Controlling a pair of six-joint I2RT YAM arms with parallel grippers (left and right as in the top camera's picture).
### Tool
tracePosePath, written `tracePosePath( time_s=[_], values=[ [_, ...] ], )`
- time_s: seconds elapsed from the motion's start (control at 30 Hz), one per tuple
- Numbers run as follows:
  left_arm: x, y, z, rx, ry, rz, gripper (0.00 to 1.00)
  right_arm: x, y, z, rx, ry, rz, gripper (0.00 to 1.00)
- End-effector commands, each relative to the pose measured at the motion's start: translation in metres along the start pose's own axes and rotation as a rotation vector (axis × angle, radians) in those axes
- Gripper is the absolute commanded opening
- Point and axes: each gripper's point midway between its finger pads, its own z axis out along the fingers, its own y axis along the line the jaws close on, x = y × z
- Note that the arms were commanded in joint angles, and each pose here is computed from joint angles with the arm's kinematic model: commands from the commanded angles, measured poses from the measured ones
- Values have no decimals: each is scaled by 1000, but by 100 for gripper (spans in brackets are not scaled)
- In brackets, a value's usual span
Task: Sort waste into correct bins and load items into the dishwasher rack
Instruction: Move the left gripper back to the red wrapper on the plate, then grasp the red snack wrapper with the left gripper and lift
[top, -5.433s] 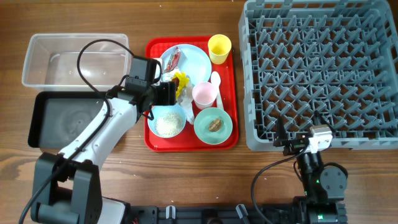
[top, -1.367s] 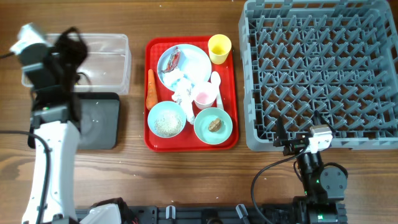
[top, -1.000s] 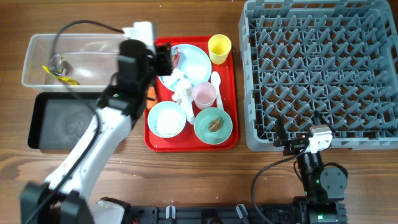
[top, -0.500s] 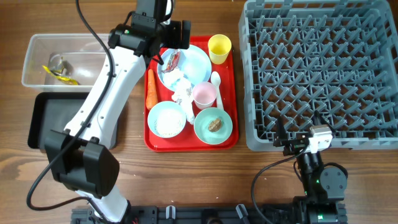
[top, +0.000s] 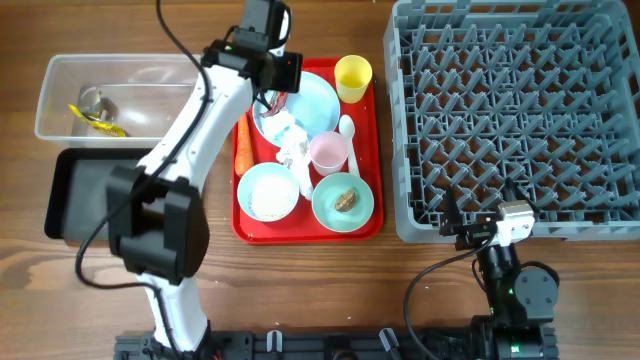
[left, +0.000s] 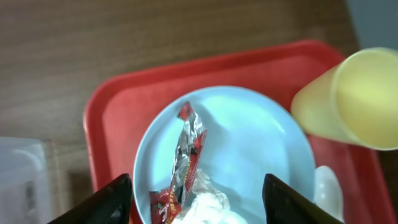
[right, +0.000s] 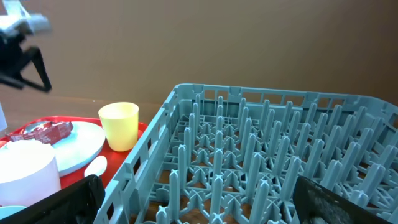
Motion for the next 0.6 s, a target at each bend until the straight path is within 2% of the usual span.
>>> tracePosePath(
  time_s=[0.0, 0.57],
  values=[
    [11, 1, 12, 1, 43, 8, 68, -2, 1, 0, -11, -11, -11, 100],
    [57, 11, 72, -48, 194, 14, 68, -2, 1, 0, -11, -11, -11, 100]
  ],
)
